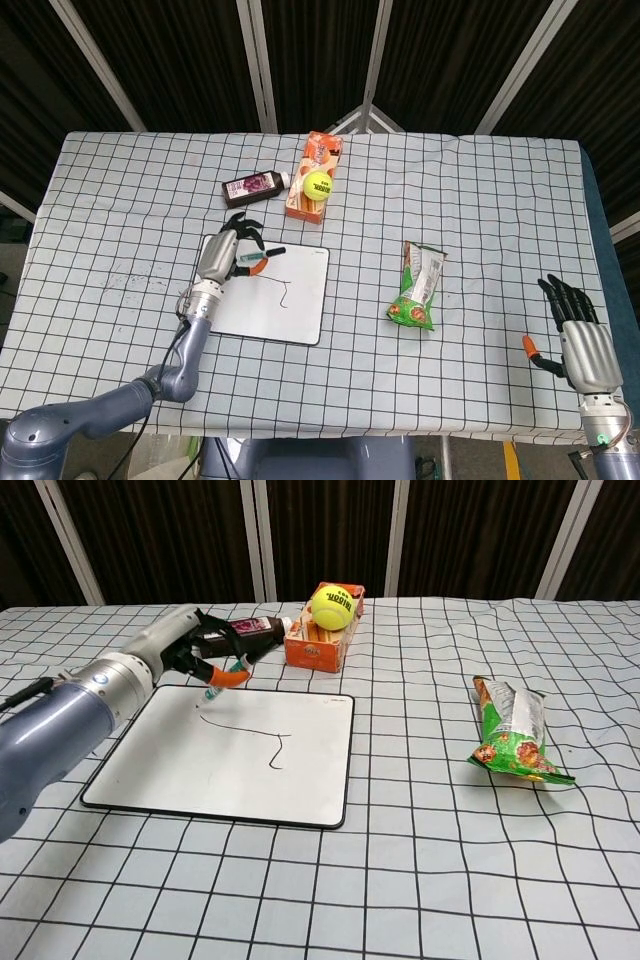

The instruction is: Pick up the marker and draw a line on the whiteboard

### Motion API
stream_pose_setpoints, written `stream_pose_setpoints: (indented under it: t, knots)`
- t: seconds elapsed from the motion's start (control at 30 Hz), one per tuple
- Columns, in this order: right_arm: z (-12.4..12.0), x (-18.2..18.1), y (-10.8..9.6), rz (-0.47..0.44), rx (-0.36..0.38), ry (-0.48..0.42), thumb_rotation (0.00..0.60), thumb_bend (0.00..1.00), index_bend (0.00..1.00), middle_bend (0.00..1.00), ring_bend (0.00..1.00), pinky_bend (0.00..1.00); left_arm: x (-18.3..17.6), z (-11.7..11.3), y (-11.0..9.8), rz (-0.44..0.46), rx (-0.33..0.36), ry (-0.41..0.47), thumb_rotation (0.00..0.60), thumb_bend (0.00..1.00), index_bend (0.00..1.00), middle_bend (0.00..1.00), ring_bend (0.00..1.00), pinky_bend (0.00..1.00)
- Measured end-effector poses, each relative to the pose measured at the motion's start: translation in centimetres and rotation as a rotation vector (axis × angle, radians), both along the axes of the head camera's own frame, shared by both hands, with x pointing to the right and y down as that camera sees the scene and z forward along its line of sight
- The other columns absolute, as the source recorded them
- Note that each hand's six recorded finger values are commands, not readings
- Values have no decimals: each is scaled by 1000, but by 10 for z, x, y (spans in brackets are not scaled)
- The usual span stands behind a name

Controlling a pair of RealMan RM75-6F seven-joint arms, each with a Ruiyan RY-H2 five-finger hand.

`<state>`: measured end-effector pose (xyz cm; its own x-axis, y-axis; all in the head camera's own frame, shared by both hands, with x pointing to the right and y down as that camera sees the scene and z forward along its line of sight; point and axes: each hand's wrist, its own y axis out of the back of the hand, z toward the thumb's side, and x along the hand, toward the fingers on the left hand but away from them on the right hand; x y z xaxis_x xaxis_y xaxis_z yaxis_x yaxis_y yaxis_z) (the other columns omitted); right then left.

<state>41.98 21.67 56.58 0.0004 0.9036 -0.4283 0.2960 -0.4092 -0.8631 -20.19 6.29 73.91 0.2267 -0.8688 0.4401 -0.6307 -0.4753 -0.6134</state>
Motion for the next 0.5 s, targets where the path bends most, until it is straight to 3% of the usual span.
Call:
stream_pose_setpoints:
  t: [0.3, 0.5]
  knots:
    - [0, -1, 0, -7, 0, 2, 600, 349, 0, 0, 0, 56, -27, -36, -31, -67, 97, 38, 600, 494, 738, 247, 67, 134]
    - [0, -1, 0, -8, 1, 6, 600, 350, 0, 0, 0, 56, -48, -48, -30, -40, 131, -46, 600, 478, 699, 232, 67, 133]
